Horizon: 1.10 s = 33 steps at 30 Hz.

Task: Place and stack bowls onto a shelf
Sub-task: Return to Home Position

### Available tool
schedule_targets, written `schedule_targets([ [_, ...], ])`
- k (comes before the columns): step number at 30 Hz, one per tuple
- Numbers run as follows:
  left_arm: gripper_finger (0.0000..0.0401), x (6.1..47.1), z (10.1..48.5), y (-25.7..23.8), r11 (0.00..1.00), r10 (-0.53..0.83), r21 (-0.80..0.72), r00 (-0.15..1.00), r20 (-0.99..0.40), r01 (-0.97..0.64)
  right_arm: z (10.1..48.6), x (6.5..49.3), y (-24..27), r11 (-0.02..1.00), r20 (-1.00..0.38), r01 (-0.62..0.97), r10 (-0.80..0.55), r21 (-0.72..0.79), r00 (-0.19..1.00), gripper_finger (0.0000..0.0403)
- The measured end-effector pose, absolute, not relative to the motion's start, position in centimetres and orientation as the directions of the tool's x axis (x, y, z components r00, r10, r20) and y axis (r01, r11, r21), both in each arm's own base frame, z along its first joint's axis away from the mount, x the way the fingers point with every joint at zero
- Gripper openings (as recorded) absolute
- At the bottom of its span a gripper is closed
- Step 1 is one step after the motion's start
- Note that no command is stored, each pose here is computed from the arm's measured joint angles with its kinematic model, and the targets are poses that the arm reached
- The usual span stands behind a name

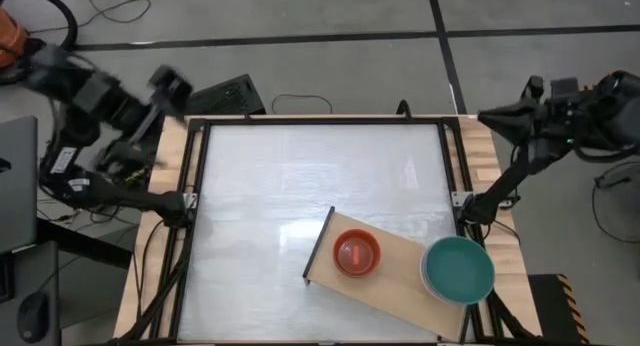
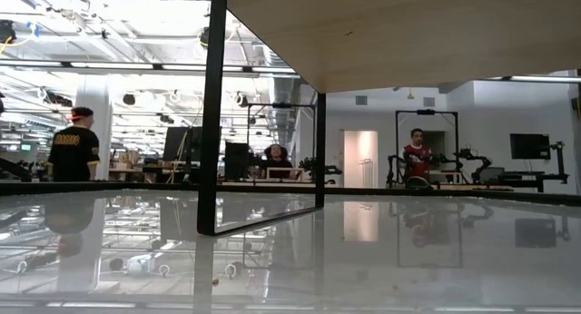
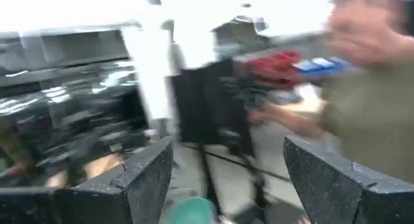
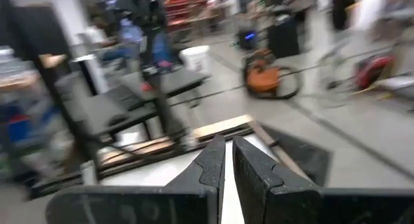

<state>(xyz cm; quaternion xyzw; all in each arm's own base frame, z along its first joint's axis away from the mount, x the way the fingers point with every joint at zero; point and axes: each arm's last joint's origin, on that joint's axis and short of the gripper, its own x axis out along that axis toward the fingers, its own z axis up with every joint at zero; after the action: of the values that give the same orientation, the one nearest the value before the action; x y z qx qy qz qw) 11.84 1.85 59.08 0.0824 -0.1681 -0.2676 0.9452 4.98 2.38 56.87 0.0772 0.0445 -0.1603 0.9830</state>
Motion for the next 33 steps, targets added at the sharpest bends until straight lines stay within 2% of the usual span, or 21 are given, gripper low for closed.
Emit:
schedule_targets([
  [2,0.0279,10.8,59.0,1.9,0.834,-0.549,0.231,0.799,0.247,0.501,56.8,4.3,1.6,0.95,-0.129,0.262,-0.243,0.166,0.961,0.0059],
  [7,0.0279,10.5,57.9,3.3,0.855,-0.515,0.019,0.844,0.148,0.519,57.0,2.6,-0.8,0.972,-0.104,0.173,-0.158,0.157,0.982,0.0059],
  [12,0.0279,13.7,55.1,5.8,0.786,-0.578,-0.23,0.814,0.053,0.574,56.6,0.6,-4.7,0.98,-0.068,0.08,-0.069,0.183,0.995,0.0059],
  [17,0.0279,17.3,50.7,9.3,0.746,-0.612,-0.343,0.791,-0.014,0.571,55.2,-0.3,-8.2,0.971,-0.043,-0.027,0.039,0.236,0.998,0.0059],
  [21,0.0279,18.0,48.4,11.3,0.764,-0.603,-0.3,0.797,-0.02,0.57,52.6,0.4,-9.6,0.962,-0.05,-0.041,0.056,0.27,0.997,0.0059],
  [27,0.0279,17.7,45.0,13.9,0.722,-0.644,-0.34,0.765,-0.013,0.602,46.5,1.8,-10.3,0.94,-0.046,-0.027,0.045,0.341,0.998,0.0059],
  [30,0.0279,16.8,43.3,14.9,0.723,-0.629,-0.375,0.778,-0.009,0.58,43.4,1.8,-9.5,0.928,-0.029,0.048,-0.04,0.37,0.999,0.0059],
  [33,0.0279,16.3,41.5,15.8,0.76,-0.556,-0.423,0.83,-0.03,0.494,40.6,2.0,-8.3,0.902,-0.016,0.077,-0.078,0.425,0.997,0.0059],
])
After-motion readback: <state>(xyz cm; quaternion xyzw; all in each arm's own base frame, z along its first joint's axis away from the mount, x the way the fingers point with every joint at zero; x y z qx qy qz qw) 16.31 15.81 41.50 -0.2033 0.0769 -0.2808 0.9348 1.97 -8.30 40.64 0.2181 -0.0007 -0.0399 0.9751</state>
